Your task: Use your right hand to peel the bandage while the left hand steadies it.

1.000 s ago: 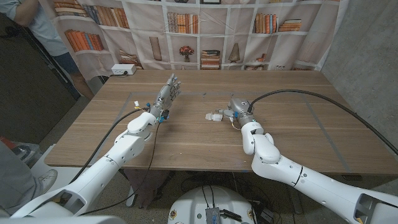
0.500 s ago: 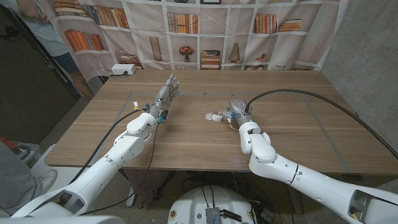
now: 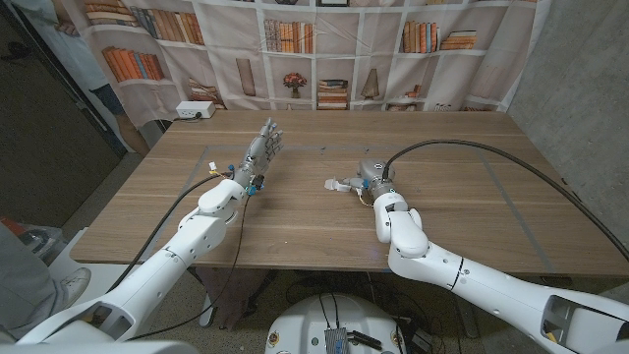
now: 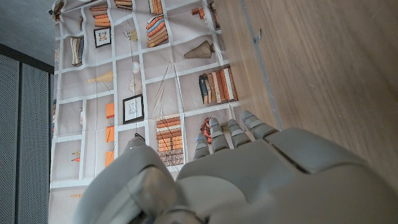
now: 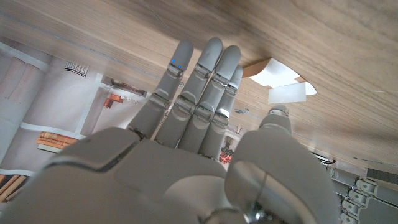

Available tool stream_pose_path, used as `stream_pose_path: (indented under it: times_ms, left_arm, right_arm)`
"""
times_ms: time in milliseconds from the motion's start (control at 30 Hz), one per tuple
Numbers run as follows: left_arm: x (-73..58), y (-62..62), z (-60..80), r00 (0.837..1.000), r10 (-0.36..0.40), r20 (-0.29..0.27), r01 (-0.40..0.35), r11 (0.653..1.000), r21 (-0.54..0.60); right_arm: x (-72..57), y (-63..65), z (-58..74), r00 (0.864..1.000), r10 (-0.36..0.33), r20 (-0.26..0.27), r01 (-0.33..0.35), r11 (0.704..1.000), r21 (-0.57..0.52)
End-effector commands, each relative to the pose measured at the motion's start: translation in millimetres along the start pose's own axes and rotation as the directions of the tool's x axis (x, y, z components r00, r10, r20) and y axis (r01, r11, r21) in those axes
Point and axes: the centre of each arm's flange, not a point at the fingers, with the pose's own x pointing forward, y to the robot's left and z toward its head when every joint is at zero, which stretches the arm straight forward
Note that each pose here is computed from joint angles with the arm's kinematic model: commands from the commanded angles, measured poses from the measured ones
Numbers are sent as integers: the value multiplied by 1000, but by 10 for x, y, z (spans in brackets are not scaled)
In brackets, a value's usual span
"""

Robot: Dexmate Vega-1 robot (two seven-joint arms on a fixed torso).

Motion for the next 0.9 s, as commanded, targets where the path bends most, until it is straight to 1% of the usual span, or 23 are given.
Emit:
stream_pose_path:
  times_ms: [33,267,533,900]
  left_arm:
    - [33,8,2,1000,-2,5,2,1000,-2]
    - [30,10,-12,1000,-3,-1,3,1000,-6]
    - [20,0,-13,1000,0,2,0,1000,-8]
    - [-20,3,-22,1000,5,4,-5,1000,-10]
  right_arm:
    - [51,32,40,1000,23,-4,-24,999,-22]
    - [75,41,35,999,39,-17,-40,999,-32]
    - [79,69,29,998,56,-14,-57,998,-36]
    - [55,87,40,1000,28,10,-28,999,-43]
